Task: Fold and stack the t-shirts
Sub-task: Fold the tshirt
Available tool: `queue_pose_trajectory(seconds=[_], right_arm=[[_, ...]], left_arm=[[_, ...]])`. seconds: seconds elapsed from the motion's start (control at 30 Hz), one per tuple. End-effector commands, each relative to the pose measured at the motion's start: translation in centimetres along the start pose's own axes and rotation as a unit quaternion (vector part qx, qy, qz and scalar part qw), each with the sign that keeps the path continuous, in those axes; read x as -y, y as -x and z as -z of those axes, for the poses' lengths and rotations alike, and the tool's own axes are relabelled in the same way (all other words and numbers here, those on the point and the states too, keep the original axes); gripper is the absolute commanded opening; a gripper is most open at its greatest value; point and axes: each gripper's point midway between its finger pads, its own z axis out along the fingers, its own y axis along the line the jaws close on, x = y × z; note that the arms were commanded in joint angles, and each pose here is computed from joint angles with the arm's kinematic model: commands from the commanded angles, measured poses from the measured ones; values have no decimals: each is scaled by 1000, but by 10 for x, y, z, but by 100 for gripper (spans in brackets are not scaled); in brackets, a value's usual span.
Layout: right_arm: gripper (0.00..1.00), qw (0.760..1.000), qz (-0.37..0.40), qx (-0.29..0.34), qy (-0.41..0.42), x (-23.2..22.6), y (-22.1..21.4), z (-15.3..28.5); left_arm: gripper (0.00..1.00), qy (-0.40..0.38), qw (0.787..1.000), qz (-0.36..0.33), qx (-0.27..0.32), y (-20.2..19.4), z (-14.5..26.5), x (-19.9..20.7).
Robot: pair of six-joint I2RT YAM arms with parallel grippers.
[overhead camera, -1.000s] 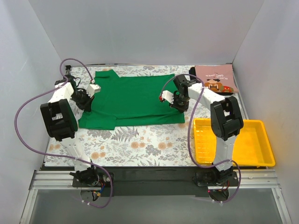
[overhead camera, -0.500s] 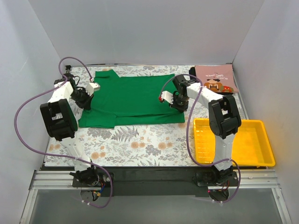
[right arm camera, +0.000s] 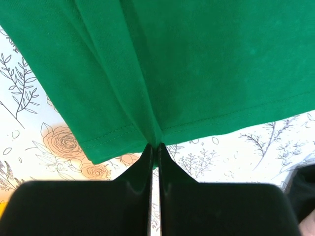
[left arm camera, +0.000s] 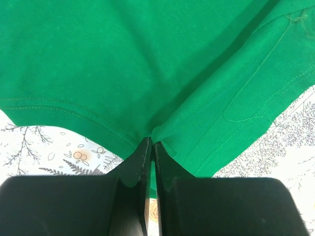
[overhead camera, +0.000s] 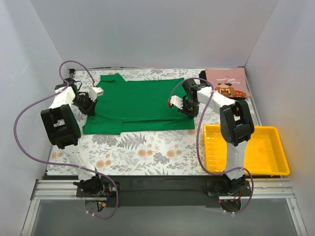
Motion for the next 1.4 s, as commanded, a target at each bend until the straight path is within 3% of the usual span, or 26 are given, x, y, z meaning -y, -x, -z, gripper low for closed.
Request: queue_pose_trajectory(seconds=[0.0,0.3,0.33,0.37,0.43,0.5,0.57,0.6,0.67,0.83,0.93,1.07,1.37], right_arm=[[1,1000,14,8,-17,14,7,17],[2,1000,6,4,-11,17,8,9],[6,1000,3,3,-11,18,7,9],[18,1000,1,1,-10,17,6,8],[23,1000,-2,-4,-9,15,4,8],[38,1000,-7,-8,-9,13,1,11],[51,1000,-25,-3,-6,9,0,18],[58,999,-34,1,-5,7,0,21],[74,998,-62,16,-2,2,1,31],[74,991,-119,60,14,-11,15,49],[66,984,-157,74,41,-23,22,50],[54,977,-194,66,65,-32,20,38],[51,966,-243,22,80,-34,5,-2]], left_arm=[[0,25,999,-17,35,19,14,-11],[0,28,999,-11,39,22,6,-17],[0,28,999,-5,36,20,3,-18],[0,32,999,-1,35,20,3,-20],[3,45,998,10,31,19,2,-27],[18,55,998,28,20,14,0,-32],[24,62,996,63,31,14,8,-39],[34,61,994,81,35,13,13,-39],[37,61,990,117,55,12,26,-43],[39,42,980,183,63,-4,40,-17],[39,35,975,214,52,-17,30,3],[40,60,968,242,30,-38,22,7],[40,52,960,273,-13,-71,-6,15]])
